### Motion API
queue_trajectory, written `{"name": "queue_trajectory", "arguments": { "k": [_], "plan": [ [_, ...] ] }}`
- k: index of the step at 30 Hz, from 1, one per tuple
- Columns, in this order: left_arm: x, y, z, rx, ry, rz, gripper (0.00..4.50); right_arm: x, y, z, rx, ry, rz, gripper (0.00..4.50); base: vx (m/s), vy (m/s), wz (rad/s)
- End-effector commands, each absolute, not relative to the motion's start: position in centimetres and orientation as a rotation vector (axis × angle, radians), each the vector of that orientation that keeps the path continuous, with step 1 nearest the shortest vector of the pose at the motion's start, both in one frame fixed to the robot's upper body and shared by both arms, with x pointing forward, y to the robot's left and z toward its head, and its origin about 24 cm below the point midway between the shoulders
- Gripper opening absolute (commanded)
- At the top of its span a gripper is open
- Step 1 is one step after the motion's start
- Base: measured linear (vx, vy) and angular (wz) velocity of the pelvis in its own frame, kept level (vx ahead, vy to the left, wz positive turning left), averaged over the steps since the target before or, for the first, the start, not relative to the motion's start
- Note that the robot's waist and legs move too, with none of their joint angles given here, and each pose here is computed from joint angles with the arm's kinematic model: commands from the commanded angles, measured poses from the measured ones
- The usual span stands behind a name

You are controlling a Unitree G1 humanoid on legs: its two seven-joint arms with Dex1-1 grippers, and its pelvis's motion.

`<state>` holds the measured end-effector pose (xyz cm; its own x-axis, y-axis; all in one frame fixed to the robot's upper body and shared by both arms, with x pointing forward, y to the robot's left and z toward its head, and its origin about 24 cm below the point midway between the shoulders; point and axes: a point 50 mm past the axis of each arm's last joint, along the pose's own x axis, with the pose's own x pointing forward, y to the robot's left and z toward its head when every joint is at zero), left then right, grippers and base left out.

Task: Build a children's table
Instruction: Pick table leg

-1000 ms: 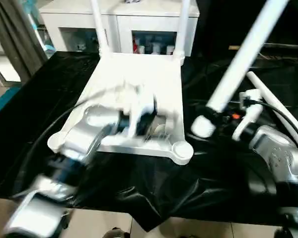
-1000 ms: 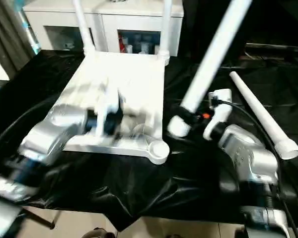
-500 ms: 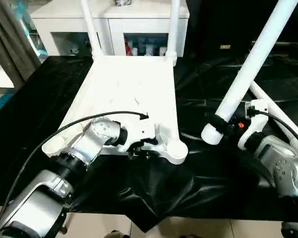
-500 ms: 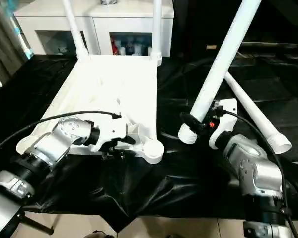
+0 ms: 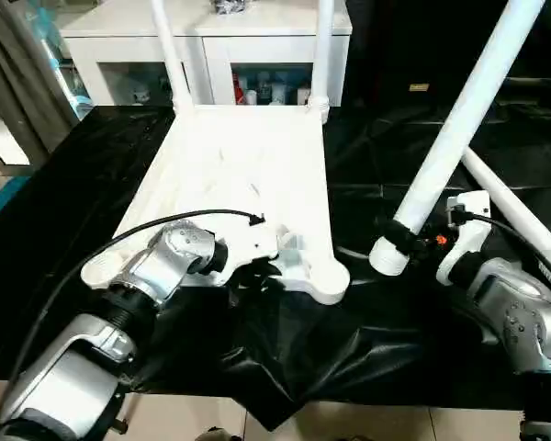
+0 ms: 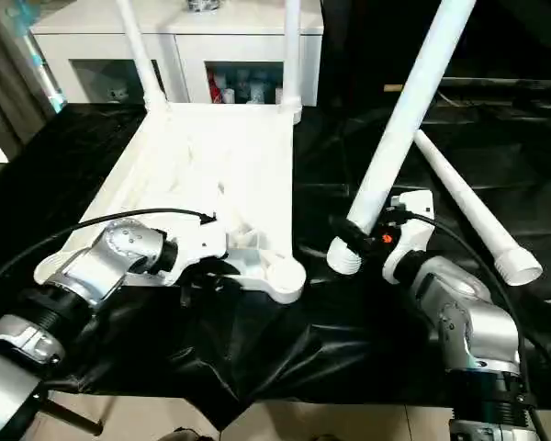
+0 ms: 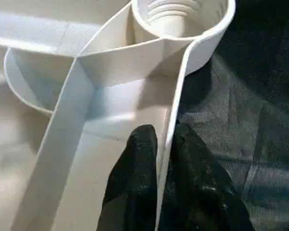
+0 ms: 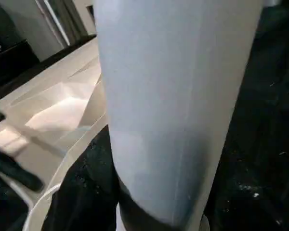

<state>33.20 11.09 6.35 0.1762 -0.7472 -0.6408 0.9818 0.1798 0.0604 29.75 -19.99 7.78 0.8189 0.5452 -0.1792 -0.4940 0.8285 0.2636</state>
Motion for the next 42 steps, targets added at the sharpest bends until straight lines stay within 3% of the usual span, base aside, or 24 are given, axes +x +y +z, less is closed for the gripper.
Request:
{"name": "queue_trajectory", "arguments": {
  "k": [1,5,10,17,19,23,29,36,38,42],
  "plan": [
    [33.8,11.8,7.5,0.439,0.502,-1.176,0.29,29.5,-19.4,8.1,0.188,0.237,0.571,1.89,0.0,0.0,0.0],
    [32.9,11.3,7.5,0.338,0.506,-1.069,0.16,29.3,-19.0,7.8,0.195,0.245,0.575,1.89,0.0,0.0,0.0],
    [31.5,10.0,7.3,0.326,0.482,-1.007,0.02,29.5,-18.6,7.6,0.2,0.255,0.581,1.89,0.0,0.0,0.0],
    [31.1,8.7,7.8,0.335,0.39,-1.005,0.0,29.8,-18.3,7.8,0.192,0.258,0.592,1.89,0.0,0.0,0.0],
    [30.8,7.8,8.4,0.333,0.299,-1.067,0.0,29.9,-18.4,7.9,0.185,0.257,0.595,1.89,0.0,0.0,0.0],
    [30.6,7.4,8.4,0.332,0.256,-1.129,0.0,29.8,-18.5,8.1,0.177,0.261,0.615,1.89,0.0,0.0,0.0],
    [30.3,7.3,7.7,0.345,0.281,-1.177,0.0,30.0,-18.2,8.6,0.148,0.251,0.682,1.89,0.0,0.0,0.0],
    [30.0,7.7,5.9,0.432,0.376,-1.274,0.0,30.9,-17.0,10.7,0.131,0.188,0.796,1.89,0.0,0.0,0.0],
    [30.2,7.6,6.0,0.397,0.386,-1.271,0.45,30.7,-17.1,10.8,0.129,0.19,0.809,1.89,0.0,0.0,0.0],
    [30.6,7.9,6.6,0.393,0.351,-1.258,0.73,30.1,-17.6,10.8,0.13,0.183,0.801,1.89,0.0,0.0,0.0]
  ]
}}
